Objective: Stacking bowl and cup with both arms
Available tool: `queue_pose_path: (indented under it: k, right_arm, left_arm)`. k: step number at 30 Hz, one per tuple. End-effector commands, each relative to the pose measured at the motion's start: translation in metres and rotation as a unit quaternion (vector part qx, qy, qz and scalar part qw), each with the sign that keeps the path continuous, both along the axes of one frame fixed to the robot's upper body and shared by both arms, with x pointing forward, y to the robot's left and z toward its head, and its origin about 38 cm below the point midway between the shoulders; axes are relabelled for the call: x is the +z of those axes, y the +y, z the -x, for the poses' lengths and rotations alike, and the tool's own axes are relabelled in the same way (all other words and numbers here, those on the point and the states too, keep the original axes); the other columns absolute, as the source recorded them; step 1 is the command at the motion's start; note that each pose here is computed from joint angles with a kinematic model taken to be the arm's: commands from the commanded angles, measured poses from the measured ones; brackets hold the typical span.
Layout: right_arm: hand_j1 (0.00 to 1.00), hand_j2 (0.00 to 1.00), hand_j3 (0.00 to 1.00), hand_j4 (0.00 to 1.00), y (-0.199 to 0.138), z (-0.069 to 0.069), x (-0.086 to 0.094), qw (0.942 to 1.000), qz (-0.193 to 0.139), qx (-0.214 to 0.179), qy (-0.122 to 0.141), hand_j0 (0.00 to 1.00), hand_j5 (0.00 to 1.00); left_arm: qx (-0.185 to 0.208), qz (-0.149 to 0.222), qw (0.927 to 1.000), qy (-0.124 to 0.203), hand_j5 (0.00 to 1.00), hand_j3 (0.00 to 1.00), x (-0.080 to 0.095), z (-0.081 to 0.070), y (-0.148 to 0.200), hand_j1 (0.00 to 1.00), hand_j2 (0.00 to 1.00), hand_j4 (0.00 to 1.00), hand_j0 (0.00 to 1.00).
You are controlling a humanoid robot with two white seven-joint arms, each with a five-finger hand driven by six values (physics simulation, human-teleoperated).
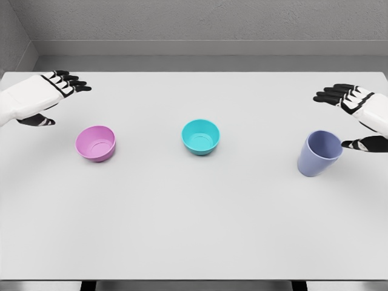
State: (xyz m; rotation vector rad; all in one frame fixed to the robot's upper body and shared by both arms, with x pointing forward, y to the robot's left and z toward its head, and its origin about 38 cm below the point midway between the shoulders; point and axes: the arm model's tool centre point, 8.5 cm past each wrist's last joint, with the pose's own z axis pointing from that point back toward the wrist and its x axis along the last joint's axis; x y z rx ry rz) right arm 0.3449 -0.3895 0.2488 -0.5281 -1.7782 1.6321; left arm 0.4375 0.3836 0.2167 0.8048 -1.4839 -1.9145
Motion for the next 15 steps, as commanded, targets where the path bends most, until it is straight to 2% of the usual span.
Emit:
queue_pose_path:
  k: [1,5,7,10,15]
  right_arm:
    - [1.00,1.00,1.00,1.00,0.001,0.000,0.001,1.0000,-0.003,0.001,0.000,1.00,1.00]
    - [1.00,1.00,1.00,1.00,-0.001,-0.002,0.005,1.0000,-0.002,-0.002,-0.005,1.00,1.00]
    - [1.00,1.00,1.00,1.00,-0.002,-0.004,0.009,1.0000,0.007,-0.001,-0.006,1.00,1.00]
    - [1.00,1.00,1.00,1.00,-0.001,-0.005,0.012,0.9999,0.007,0.000,-0.008,1.00,1.00]
    - [1.00,1.00,1.00,1.00,-0.002,-0.005,0.014,0.9999,0.005,-0.001,-0.011,1.00,1.00]
  left_arm:
    - [0.001,0.002,1.0000,0.000,1.00,1.00,0.001,0.000,0.001,1.00,1.00,1.00,1.00]
    - [0.004,-0.013,0.9997,0.018,1.00,1.00,-0.004,0.000,0.002,1.00,1.00,1.00,1.00]
    - [0.008,-0.042,0.9976,0.055,1.00,1.00,-0.013,0.001,0.003,1.00,1.00,1.00,1.00]
    - [0.004,-0.058,0.9943,0.089,1.00,1.00,-0.025,0.001,-0.005,1.00,1.00,1.00,1.00]
    - [-0.010,-0.057,0.9927,0.106,1.00,1.00,-0.037,0.001,-0.020,1.00,1.00,1.00,1.00]
